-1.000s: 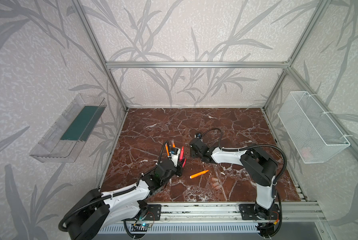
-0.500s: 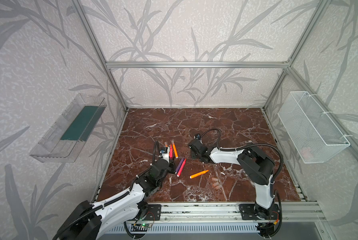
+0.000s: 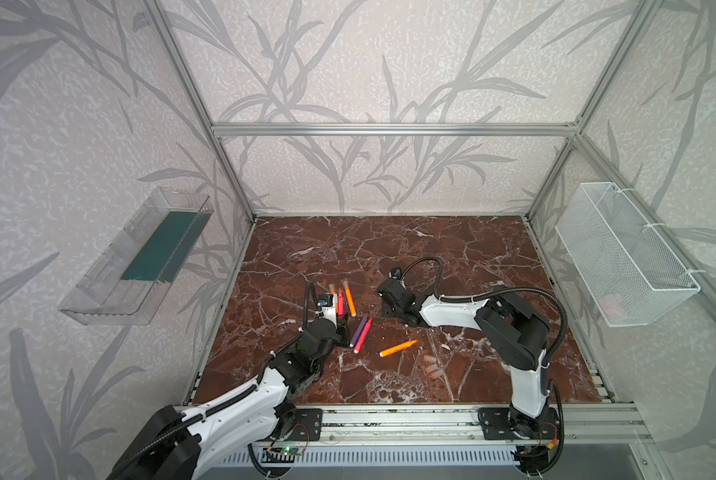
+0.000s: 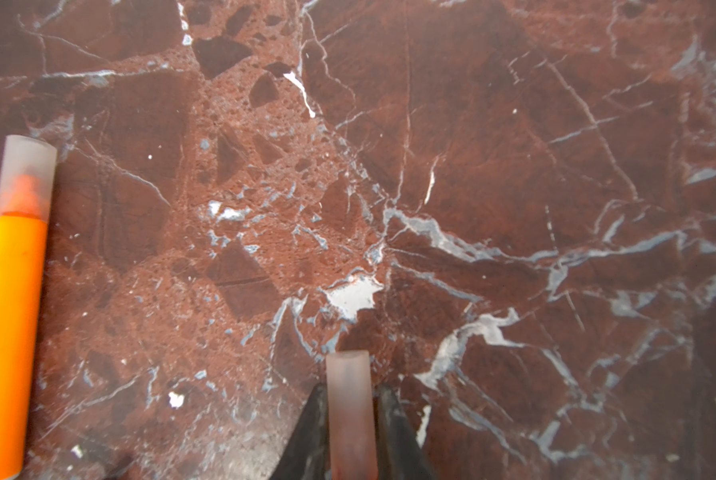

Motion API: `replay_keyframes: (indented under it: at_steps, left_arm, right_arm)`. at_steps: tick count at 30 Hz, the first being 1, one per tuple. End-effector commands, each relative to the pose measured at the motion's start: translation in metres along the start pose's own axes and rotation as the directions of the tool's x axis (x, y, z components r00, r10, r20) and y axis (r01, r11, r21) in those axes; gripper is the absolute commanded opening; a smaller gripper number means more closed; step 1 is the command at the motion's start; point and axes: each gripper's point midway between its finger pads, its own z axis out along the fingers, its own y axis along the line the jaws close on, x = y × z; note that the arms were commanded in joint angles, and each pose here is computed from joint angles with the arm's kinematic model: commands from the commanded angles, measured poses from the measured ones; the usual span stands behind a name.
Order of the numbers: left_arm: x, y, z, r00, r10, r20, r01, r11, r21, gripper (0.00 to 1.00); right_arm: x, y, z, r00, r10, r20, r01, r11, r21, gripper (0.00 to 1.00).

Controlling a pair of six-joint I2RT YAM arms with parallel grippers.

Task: Insert the pens into the pen caps
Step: 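Close the right gripper on the translucent cap and lift it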

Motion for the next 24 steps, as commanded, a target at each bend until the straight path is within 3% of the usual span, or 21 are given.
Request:
replay_keyframes:
  at_steps: [1,13,19,24]
  left_arm:
    - [0.0011,0.0018,-0.0009,1.0,-0.02,0.004,0.02,1.0,0.004,0.0]
    - [0.002,-0.0044,-0.0006,1.0,-0.023,-0.001,0.023,0.999,0.039,0.0]
    - [0.0023,-0.0063,-0.0008,1.0,-0.024,-0.003,0.024,0.998,0.05,0.0]
    - [0.0022,-0.0075,-0.0006,1.0,-0.027,-0.006,0.027,0.998,0.056,0.0]
  right_arm:
    - [0.0085,-0.0043,0.0018,0.999,-0.019,-0.033,0.02,0.999,0.028,0.2]
    - [0.0085,-0.0049,0.0022,0.999,-0.018,-0.035,0.019,0.999,0.038,0.16]
    - [0.0093,-0.0097,0.0048,0.999,-0.02,-0.038,0.022,0.998,0.063,0.26]
    - [0.0096,-0.0104,0.0087,0.999,-0.02,-0.045,0.023,0.997,0.072,0.26]
